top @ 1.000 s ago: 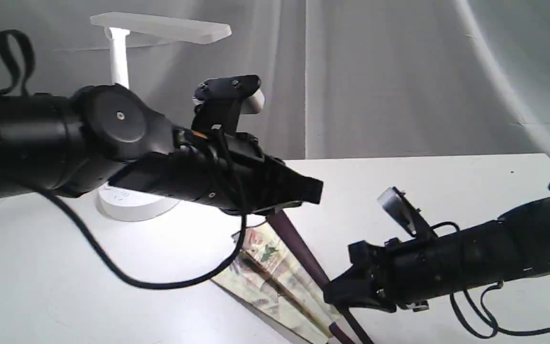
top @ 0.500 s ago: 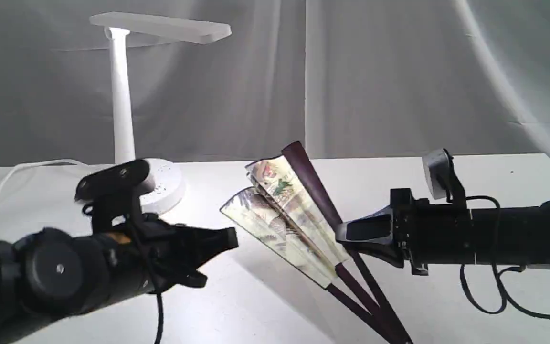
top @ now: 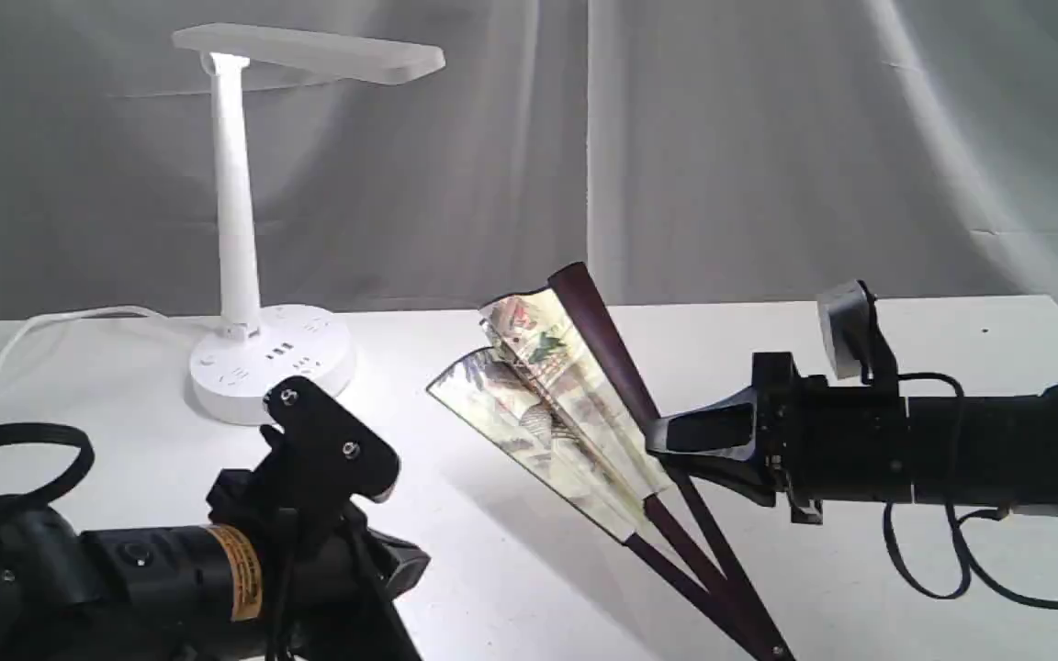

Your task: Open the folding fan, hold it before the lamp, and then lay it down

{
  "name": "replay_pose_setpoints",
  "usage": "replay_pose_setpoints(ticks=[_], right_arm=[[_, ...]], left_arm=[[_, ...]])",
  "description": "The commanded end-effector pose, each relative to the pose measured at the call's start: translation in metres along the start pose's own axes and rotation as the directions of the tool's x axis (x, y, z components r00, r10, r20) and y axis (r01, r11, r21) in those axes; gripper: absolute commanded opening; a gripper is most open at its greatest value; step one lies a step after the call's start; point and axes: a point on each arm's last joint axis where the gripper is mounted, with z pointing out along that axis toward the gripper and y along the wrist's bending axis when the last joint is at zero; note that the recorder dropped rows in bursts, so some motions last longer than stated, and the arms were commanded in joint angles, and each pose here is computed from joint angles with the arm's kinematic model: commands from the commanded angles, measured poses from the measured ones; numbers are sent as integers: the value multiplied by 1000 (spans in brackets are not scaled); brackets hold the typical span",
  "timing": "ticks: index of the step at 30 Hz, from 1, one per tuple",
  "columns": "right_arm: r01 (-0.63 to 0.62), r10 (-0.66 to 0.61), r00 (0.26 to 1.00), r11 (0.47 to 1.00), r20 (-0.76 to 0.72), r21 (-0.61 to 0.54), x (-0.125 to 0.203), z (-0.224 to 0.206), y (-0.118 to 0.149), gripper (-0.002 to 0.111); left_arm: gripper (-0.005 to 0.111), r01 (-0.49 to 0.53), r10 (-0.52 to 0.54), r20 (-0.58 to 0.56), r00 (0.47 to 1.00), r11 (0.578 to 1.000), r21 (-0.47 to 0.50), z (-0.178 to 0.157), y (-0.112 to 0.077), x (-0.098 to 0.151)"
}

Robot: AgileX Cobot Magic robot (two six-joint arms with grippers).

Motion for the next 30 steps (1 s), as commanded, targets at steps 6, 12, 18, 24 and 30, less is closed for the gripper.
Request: replay_pose_setpoints(ticks=[6,12,18,24,30], right_arm=[[6,-6,1000,1000,3,-22,-1,-3,3,0],[5,-4,1000,1000,8,-23,-1,-3,3,0],[8,-8,1000,1000,8,-23,-1,-3,3,0],[20,-20,1000,999,19,-26,-2,-3,3,0],[41,-40,999,999,23,-26,-2,-3,4,0]], left_arm=[[0,277,-248,213,945,954,-117,-11,35,16],[0,483,-192,612,767,801,-354,-39,59,43],[0,429,-156,578,801,823,-372,-12,59,48],[0,504,-256,598,760,813,-293,28,63,46],[0,652,-651,341,678,747,130,57,75,33]])
